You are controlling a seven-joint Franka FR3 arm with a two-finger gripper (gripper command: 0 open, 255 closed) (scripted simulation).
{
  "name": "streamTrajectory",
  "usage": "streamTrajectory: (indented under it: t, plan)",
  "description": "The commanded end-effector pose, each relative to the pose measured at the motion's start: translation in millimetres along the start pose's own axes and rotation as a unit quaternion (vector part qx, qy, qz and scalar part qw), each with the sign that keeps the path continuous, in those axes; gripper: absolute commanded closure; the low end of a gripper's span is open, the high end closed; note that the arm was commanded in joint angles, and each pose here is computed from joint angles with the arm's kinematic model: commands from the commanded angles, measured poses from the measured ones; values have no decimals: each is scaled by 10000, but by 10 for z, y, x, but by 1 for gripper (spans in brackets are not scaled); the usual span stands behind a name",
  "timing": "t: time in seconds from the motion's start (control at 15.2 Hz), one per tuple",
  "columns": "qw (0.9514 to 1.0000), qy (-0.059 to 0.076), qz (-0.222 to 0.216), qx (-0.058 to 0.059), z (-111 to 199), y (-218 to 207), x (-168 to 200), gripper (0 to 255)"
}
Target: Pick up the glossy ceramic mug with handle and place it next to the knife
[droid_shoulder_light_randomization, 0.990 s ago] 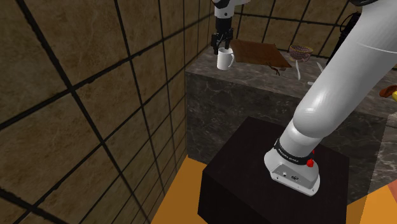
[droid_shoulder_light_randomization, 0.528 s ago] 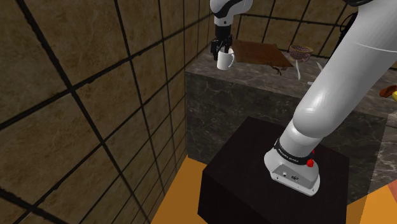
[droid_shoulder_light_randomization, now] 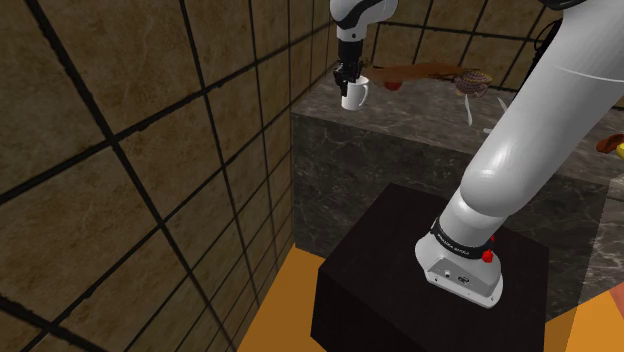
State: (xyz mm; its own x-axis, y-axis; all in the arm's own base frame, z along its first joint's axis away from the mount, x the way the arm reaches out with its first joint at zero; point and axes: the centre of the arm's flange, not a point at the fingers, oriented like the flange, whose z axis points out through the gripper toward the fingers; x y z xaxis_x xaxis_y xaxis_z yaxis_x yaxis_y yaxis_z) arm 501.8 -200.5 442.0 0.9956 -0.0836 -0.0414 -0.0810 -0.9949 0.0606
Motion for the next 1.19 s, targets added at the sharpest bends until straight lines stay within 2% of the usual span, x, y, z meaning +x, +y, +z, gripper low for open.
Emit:
streamTrajectory:
  t: [0.0, 0.46, 1.12]
  plan:
    - [10000, -7, -2, 3, 5, -4, 0, 255]
    - [10000, -7, -2, 3, 9, -3, 0, 255]
    - [10000, -7, -2, 3, -518, 29, -22, 255]
